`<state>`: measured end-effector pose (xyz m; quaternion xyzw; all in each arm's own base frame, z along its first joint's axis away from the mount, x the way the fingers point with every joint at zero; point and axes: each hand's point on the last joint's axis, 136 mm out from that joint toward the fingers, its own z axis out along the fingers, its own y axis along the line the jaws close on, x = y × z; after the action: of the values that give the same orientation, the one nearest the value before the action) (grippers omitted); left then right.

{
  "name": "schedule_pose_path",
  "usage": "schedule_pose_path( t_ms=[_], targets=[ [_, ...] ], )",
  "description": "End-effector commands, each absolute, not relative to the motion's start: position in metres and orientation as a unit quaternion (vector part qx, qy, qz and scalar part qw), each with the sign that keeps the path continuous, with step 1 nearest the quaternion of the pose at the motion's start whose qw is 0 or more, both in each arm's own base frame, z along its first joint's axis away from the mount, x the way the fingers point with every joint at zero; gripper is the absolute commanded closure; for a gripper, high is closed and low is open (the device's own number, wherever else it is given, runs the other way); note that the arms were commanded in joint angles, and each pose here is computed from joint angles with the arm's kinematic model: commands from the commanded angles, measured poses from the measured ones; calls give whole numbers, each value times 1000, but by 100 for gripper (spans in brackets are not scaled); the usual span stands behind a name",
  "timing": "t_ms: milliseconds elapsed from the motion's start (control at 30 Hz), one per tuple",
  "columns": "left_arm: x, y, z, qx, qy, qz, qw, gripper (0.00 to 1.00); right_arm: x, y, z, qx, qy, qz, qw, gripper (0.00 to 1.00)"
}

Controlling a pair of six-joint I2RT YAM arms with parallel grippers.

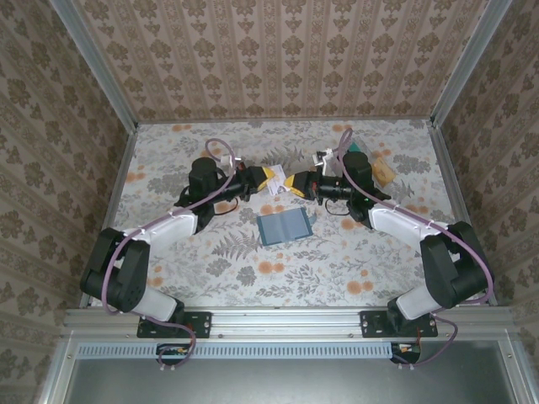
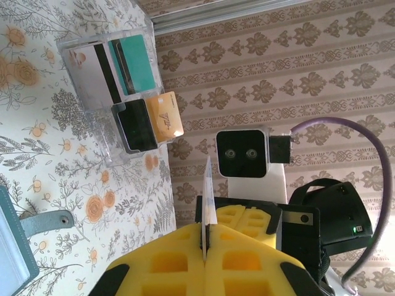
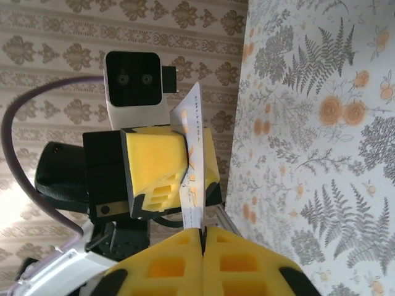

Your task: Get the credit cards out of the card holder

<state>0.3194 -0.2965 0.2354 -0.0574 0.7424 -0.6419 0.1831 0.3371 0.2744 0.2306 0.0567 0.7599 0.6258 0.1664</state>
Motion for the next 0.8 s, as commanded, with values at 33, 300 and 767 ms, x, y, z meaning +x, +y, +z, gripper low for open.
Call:
schedule_pose_path(
  t_ms=[33,300,767],
  targets=[
    [318,-291,225,-73,753,-629,179,89,337,273,242,29,780,593,197,100],
    [309,-232,142,-117,901,-383,168,30,354,217,206,4,893,365,263,100],
    [312,-200,126,-126,918,-337,167,0,443,117,166,-103,939,43,325,100]
  ],
)
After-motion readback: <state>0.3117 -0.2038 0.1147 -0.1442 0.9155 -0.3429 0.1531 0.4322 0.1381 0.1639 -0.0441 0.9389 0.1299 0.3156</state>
